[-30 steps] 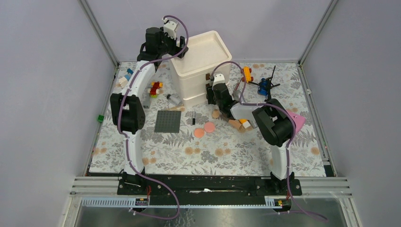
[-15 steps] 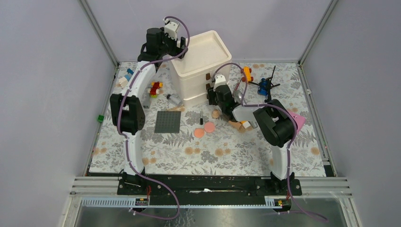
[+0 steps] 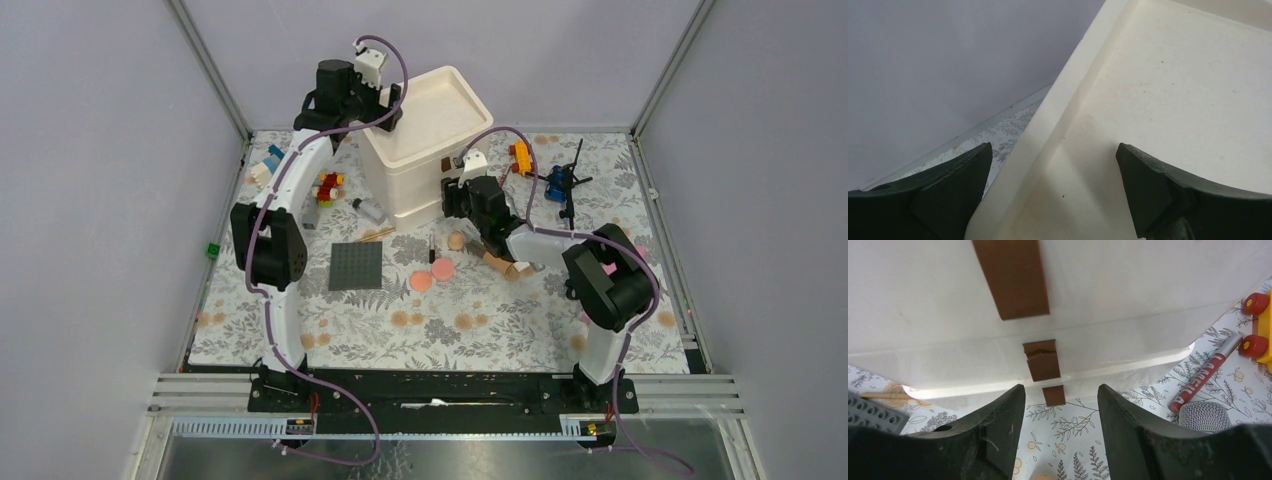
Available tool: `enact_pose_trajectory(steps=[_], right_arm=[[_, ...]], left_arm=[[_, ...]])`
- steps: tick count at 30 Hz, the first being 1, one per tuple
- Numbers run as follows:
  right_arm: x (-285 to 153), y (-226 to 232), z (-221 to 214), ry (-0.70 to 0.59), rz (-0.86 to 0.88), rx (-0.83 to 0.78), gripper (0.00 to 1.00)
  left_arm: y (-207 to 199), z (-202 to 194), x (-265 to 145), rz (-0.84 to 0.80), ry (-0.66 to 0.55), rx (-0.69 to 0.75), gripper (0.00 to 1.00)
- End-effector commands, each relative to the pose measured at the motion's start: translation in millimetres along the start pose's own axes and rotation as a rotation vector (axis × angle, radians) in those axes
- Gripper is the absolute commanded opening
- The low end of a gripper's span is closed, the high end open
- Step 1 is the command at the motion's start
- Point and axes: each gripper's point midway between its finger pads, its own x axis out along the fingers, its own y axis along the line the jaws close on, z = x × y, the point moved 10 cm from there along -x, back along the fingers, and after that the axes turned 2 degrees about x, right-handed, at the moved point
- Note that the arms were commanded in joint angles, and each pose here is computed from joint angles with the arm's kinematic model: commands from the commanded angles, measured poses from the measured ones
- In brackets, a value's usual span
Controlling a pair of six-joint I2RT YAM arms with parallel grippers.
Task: Organize the makeup
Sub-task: Close the drawer in the storage box.
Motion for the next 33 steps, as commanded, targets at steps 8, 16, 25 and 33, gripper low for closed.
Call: enact_pose_trajectory(steps=[8,16,25,33], right_arm=[[-27.5,1.4,31.1,-0.007,0.044,0.014,0.64],[-54.7,-4.1,34.6,-0.019,0.032,0.038,0.65],[-86.0,-7.1,35.8,-0.010,0.024,0.117,0.66],[-116.1,-10.2,40.4,-0.031,0.044,0.154,0.66]], left_arm=[[-20.2,70.2,-73.4,0.136,-0.127,-0.086,0.99],[-3.7,55.8,-120.3,0.332,-0.133,-0.333,0.99],[-29.1,-28.8,-201.7,0.663,-0.066,-0.782,0.99],[-72.5,-139.3,-220.2,0.635,0.231,-0.810,0.89]])
